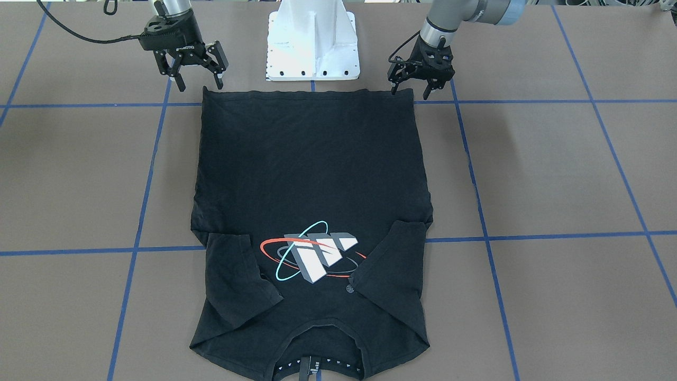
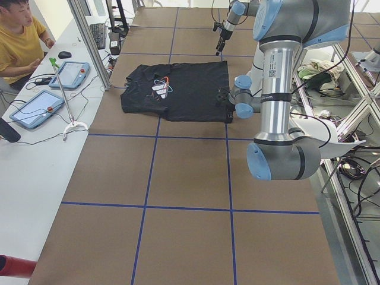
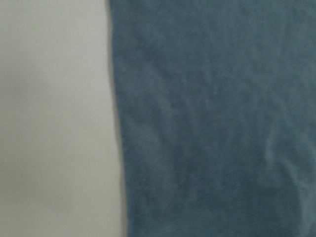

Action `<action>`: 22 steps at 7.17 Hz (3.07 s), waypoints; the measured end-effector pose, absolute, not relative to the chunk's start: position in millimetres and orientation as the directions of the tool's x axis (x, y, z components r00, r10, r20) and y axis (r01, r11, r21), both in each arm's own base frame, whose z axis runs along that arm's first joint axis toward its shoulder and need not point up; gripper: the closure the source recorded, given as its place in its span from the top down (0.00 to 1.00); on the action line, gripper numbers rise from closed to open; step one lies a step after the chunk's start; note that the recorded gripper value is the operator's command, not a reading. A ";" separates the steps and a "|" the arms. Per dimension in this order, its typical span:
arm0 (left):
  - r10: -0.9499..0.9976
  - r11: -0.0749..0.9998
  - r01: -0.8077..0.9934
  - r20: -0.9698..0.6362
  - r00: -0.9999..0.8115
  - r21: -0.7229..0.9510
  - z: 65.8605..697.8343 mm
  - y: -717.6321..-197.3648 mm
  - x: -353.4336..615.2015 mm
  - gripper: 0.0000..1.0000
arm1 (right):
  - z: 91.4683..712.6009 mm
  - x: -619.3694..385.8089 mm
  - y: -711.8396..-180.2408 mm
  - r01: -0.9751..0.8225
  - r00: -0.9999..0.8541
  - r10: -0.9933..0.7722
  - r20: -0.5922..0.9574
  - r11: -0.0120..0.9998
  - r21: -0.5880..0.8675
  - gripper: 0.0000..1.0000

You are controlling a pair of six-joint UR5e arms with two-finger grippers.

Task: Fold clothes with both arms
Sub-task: 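Lower both grippers to the hem corners nearest the robot, then grasp the hem corners with both grippers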

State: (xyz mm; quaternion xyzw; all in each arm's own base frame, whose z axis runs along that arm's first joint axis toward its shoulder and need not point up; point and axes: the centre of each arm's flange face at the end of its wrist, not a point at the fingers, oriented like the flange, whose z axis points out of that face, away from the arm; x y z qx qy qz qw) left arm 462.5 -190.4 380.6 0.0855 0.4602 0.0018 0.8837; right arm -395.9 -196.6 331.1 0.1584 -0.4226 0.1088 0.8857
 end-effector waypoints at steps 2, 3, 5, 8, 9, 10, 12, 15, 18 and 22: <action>0.085 0.986 0.068 -0.812 0.577 0.152 381.7 -187.6 465.0 0.48 | 331.0 -396.1 -196.3 -0.326 0.619 0.058 0.783 0.926 0.189 1.00; 0.087 0.986 0.064 -0.812 0.577 0.151 381.7 -185.7 466.0 0.48 | 331.2 -396.0 -196.2 -0.326 0.619 0.058 0.783 0.926 0.189 1.00; 0.090 0.987 0.056 -0.812 0.576 0.149 381.7 -183.3 466.8 0.49 | 331.4 -396.1 -196.0 -0.325 0.620 0.057 0.782 0.926 0.190 1.00; 0.092 0.988 0.049 -0.810 0.579 0.148 383.6 -181.6 466.1 0.49 | 331.6 -397.0 -194.3 -0.322 0.621 0.055 0.782 0.927 0.190 1.00; 0.093 0.988 0.047 -0.809 0.580 0.147 384.2 -180.9 466.1 0.49 | 331.6 -397.2 -193.9 -0.321 0.621 0.054 0.782 0.928 0.190 1.00; 0.094 0.988 0.045 -0.809 0.581 0.147 384.7 -180.3 466.1 0.45 | 331.6 -397.5 -193.4 -0.320 0.621 0.054 0.782 0.928 0.190 1.00; 0.095 0.988 0.043 -0.808 0.582 0.147 385.2 -179.4 466.2 0.17 | 331.4 -397.6 -192.9 -0.319 0.620 0.053 0.783 0.929 0.190 1.00; 0.095 0.988 0.042 -0.805 0.585 0.147 386.6 -179.0 465.9 0.00 | 331.9 -398.2 -192.0 -0.317 0.621 0.052 0.782 0.929 0.190 1.00; 0.095 0.988 0.044 -0.810 0.578 0.148 382.2 -179.0 465.1 0.00 | 343.1 -402.3 -177.8 -0.315 0.636 0.051 0.770 0.928 0.199 1.00; 0.096 0.988 0.046 -0.822 0.562 0.146 373.2 -178.6 463.5 0.00 | 384.1 -430.1 -136.9 -0.321 0.692 0.003 0.722 0.896 0.305 0.77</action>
